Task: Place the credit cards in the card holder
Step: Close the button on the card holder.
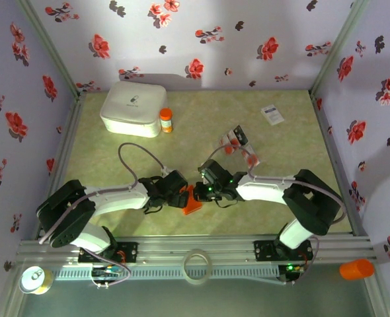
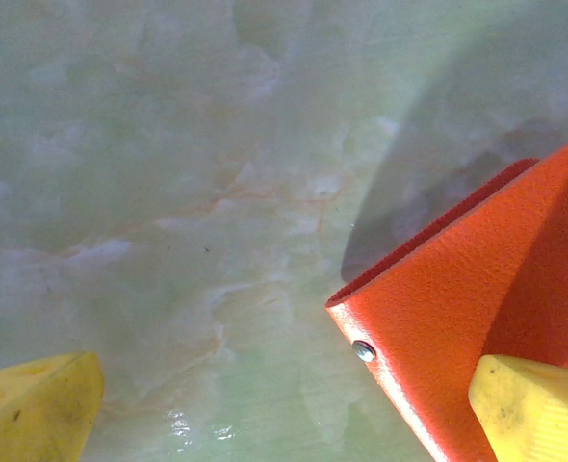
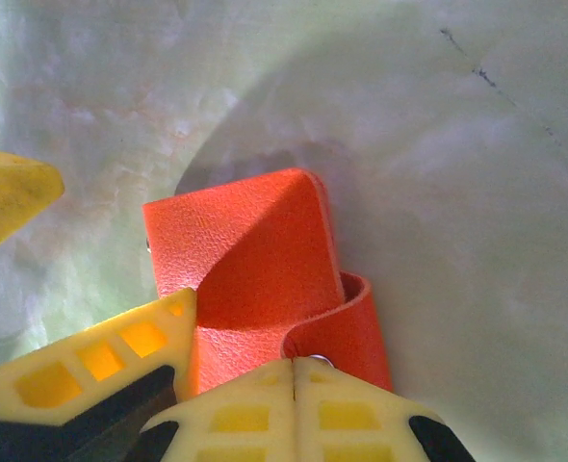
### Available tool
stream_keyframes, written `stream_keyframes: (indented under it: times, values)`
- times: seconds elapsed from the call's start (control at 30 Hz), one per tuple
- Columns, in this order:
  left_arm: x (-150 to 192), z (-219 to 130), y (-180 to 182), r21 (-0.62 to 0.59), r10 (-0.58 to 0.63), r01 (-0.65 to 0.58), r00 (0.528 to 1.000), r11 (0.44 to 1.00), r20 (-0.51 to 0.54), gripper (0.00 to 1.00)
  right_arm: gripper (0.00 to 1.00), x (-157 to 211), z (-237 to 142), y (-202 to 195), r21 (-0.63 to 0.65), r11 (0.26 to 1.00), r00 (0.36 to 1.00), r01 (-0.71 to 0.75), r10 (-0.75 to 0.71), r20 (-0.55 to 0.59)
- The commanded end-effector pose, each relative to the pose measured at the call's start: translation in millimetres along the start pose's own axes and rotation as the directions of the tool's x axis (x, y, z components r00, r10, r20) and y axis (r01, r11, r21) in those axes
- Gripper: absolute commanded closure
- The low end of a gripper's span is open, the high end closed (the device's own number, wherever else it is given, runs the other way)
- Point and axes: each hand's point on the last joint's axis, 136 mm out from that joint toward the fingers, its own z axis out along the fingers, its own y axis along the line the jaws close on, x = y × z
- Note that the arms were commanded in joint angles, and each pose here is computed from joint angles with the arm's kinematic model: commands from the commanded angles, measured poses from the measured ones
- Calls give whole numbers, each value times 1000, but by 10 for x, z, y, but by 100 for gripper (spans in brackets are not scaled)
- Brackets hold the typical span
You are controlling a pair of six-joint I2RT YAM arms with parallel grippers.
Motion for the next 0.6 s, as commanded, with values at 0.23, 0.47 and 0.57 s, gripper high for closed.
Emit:
stream_keyframes:
  times: [0.23,0.47,0.57]
  values:
    - [264,131,144,-71,45,-51,995,996,-89,0,100,161,80,-123,22,999,997,-45,46,-63]
    - [253,129,139,-70,44,-50,995,996,-88,0,100,180,145,-19,10,1000,996,-19,20,-89]
    - [252,124,131,-69,45,-51,995,996,-87,0,100,215,162,-30,21,1000,995,-13,15,-96]
